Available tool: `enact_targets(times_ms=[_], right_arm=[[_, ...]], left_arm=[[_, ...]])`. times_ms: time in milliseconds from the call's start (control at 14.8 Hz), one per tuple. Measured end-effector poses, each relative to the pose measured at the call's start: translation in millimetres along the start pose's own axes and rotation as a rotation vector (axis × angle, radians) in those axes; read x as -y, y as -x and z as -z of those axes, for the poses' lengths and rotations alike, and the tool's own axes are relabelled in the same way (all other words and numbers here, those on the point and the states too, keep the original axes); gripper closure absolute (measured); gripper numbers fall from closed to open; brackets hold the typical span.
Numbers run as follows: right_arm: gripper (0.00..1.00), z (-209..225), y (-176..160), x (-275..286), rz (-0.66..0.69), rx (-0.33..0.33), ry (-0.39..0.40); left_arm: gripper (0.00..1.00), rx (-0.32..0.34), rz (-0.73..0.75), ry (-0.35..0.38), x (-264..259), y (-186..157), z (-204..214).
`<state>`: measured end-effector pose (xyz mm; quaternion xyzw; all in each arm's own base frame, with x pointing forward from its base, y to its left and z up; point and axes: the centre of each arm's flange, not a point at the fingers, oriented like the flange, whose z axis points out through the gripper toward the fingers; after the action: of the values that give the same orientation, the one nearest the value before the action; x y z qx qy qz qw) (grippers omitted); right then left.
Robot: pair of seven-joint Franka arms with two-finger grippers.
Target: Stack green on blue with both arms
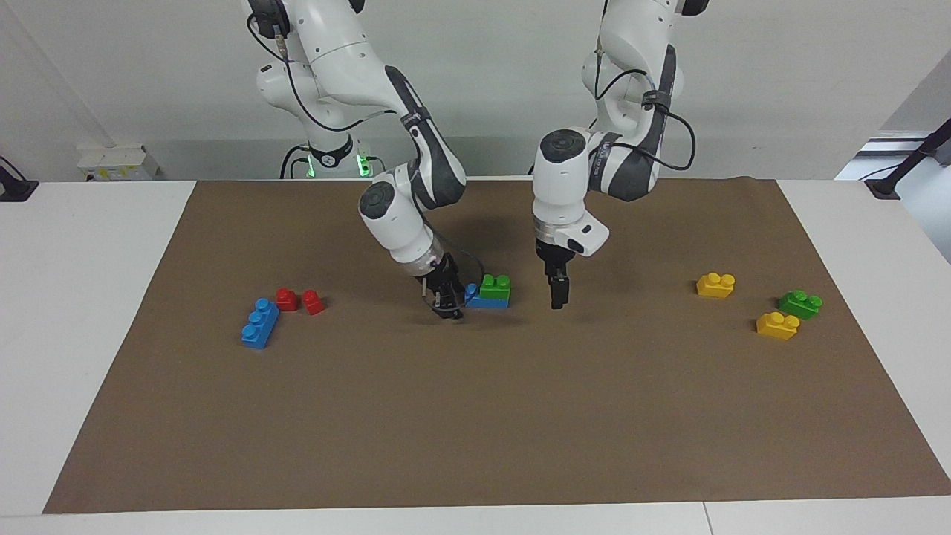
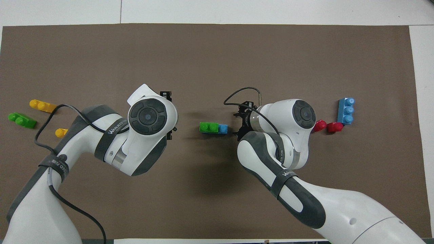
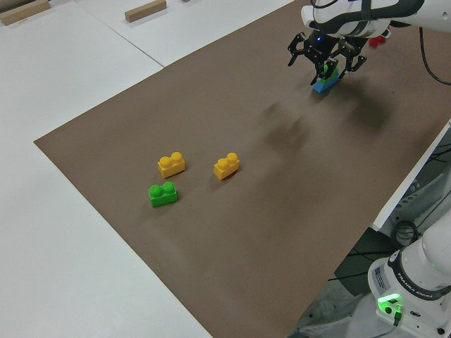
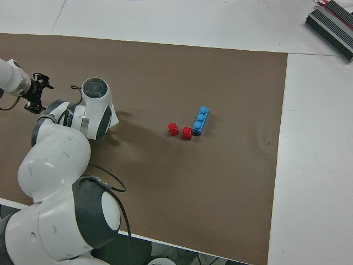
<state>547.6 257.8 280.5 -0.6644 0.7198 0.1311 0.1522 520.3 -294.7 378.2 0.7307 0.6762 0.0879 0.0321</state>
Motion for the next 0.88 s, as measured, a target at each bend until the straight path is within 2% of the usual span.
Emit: enact_targets(times_ms=[135, 270, 337, 404, 472, 674, 876], right_arm=[[0.20, 23.6, -18.1, 17.6, 0.001, 0.015, 0.013], [0.16, 54.7, -32.0, 32.0, 0.066, 0.036, 0.014], [0.05, 71.1, -36.9, 36.7, 0.123, 0.047, 0.011], [0.00, 86.9, -40.1, 40.0, 0.182, 0.057, 0.012], [0.00, 101.1, -42.6, 42.5, 0.238, 0.058, 0.017], [0.00, 140.6, -59.0, 51.1, 0.405, 0.005, 0.042], [0.00, 188.8, -72.1, 58.0, 0.637, -0.005, 0.073]], left_arm=[[0.00, -0.009, -0.026, -0.006, -8.3, -21.2, 1.0], [0.00, -0.019, -0.057, -0.007, -17.5, -47.6, 8.1], [0.00, -0.023, -0.071, -0.005, -22.0, -61.7, 14.0], [0.00, -0.028, -0.086, -0.002, -26.1, -75.9, 20.5], [0.00, -0.033, -0.100, -0.002, -29.0, -88.6, 27.0], [0.00, -0.044, -0.145, -0.007, -33.9, -113.7, 39.2], [0.00, -0.049, -0.172, 0.001, -43.6, -136.4, 44.9]])
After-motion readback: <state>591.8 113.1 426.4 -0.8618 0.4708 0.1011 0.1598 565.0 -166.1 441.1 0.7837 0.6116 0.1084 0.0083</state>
